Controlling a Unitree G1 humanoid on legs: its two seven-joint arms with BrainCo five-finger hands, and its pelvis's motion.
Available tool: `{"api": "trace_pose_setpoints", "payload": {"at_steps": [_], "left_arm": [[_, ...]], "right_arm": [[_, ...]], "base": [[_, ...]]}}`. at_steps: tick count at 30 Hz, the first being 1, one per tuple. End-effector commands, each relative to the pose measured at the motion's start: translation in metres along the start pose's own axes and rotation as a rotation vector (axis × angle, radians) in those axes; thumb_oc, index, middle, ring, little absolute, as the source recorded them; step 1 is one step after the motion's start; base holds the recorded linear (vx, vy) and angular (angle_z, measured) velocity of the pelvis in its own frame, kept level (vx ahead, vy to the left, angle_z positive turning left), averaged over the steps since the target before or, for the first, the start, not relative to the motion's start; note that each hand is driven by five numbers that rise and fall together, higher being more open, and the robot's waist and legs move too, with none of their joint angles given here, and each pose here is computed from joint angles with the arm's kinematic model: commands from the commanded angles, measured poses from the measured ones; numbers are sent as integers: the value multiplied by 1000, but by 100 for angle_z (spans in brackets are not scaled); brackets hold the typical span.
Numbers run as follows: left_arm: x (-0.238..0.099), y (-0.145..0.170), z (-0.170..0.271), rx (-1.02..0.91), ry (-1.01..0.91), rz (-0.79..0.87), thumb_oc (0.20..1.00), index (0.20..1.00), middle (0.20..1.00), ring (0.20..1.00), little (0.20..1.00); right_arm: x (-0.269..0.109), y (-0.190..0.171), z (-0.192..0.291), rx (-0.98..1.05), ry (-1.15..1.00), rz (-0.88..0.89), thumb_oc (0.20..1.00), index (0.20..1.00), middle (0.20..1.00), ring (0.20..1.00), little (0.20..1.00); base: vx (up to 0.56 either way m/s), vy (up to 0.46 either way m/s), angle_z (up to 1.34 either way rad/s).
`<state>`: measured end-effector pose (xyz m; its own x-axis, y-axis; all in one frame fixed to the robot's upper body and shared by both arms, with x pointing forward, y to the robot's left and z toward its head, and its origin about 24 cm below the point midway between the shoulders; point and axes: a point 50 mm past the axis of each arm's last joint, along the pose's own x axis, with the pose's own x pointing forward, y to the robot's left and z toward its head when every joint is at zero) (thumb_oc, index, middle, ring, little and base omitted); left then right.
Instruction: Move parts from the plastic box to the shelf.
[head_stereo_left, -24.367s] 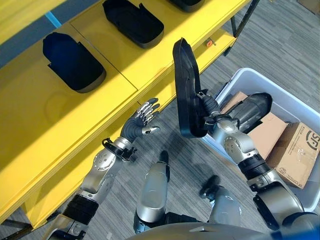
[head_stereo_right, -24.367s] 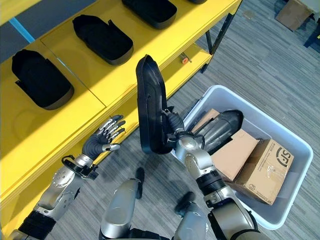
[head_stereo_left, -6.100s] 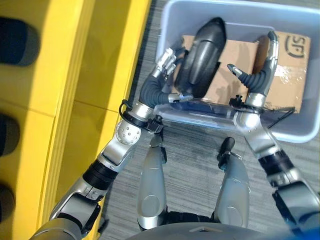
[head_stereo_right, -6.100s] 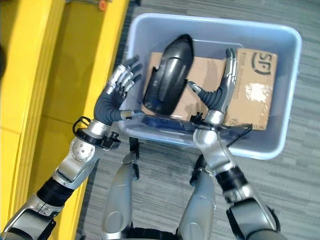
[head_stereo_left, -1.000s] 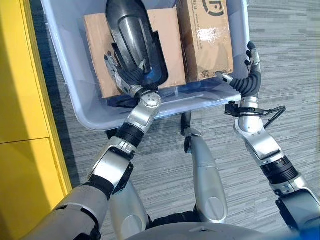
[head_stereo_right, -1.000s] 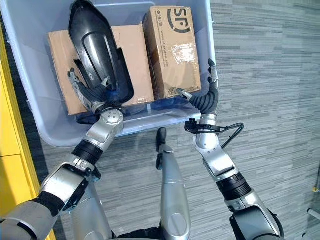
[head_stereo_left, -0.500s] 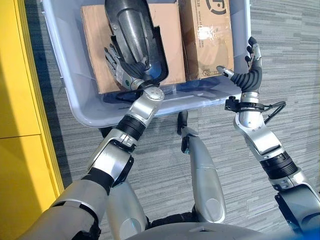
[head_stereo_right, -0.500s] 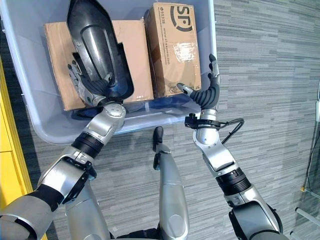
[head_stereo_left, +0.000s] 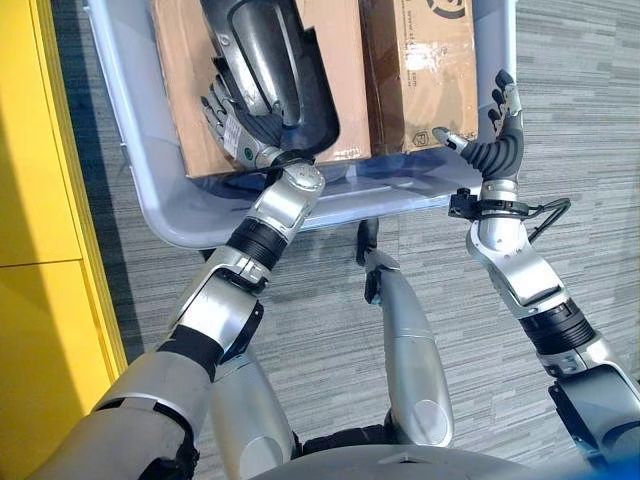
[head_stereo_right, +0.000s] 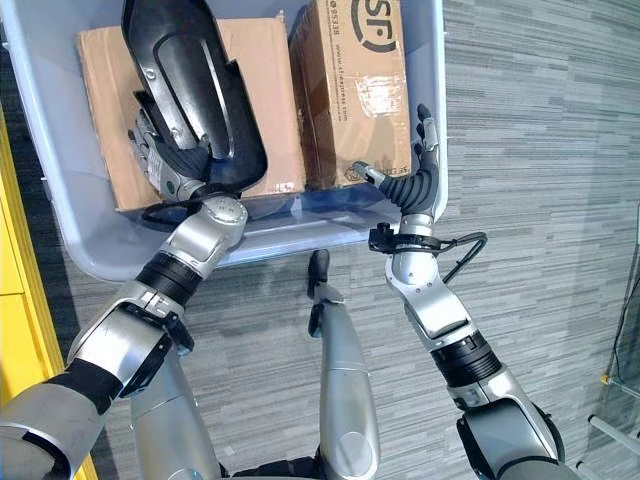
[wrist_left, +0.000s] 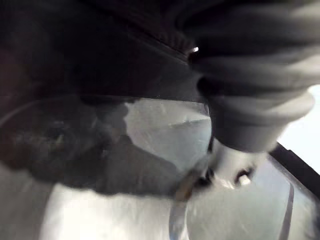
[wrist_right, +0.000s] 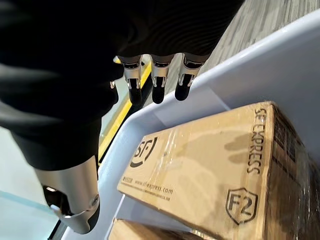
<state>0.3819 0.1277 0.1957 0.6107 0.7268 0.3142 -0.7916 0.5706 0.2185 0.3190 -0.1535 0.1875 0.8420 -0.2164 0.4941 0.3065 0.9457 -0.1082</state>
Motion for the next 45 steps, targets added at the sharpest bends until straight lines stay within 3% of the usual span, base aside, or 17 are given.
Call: {"api": "trace_pose_setpoints", "payload": {"at_steps": [1,10,14,24,28,36,45], "left_arm": [[-23,-20,-74,86,411,-332,200,200,200,200,200],[-28,-19,-89,35,549,-309,200,200,200,200,200],[-27,-16,-92,50,512,-266,200,200,200,200,200],[-4,5,-49,-29,23,-66,200,200,200,200,200],[11,28,-34,-102,-158,-5,200,200,200,200,200],[24,73,-26,-266,-289,112,200,200,200,200,200],[24,87,-4,-342,-367,71,200,200,200,200,200]], "right_arm": [[9,-11,22,43,-96,-67,1000,1000,1000,1000,1000],[9,-14,24,40,-102,-95,1000,1000,1000,1000,1000],[7,-14,23,45,-94,-97,1000,1000,1000,1000,1000],[-2,-16,20,45,-129,-92,1000,1000,1000,1000,1000],[-8,-22,16,4,-134,-85,1000,1000,1000,1000,1000],[-13,-27,16,-80,-174,-58,1000,1000,1000,1000,1000],[-18,-22,16,-97,-174,-19,1000,1000,1000,1000,1000]], "base": [[0,0,0],[3,-15,0],[1,-12,0],[-18,30,0],[-47,127,0],[-29,159,0],[11,46,-4]]}}
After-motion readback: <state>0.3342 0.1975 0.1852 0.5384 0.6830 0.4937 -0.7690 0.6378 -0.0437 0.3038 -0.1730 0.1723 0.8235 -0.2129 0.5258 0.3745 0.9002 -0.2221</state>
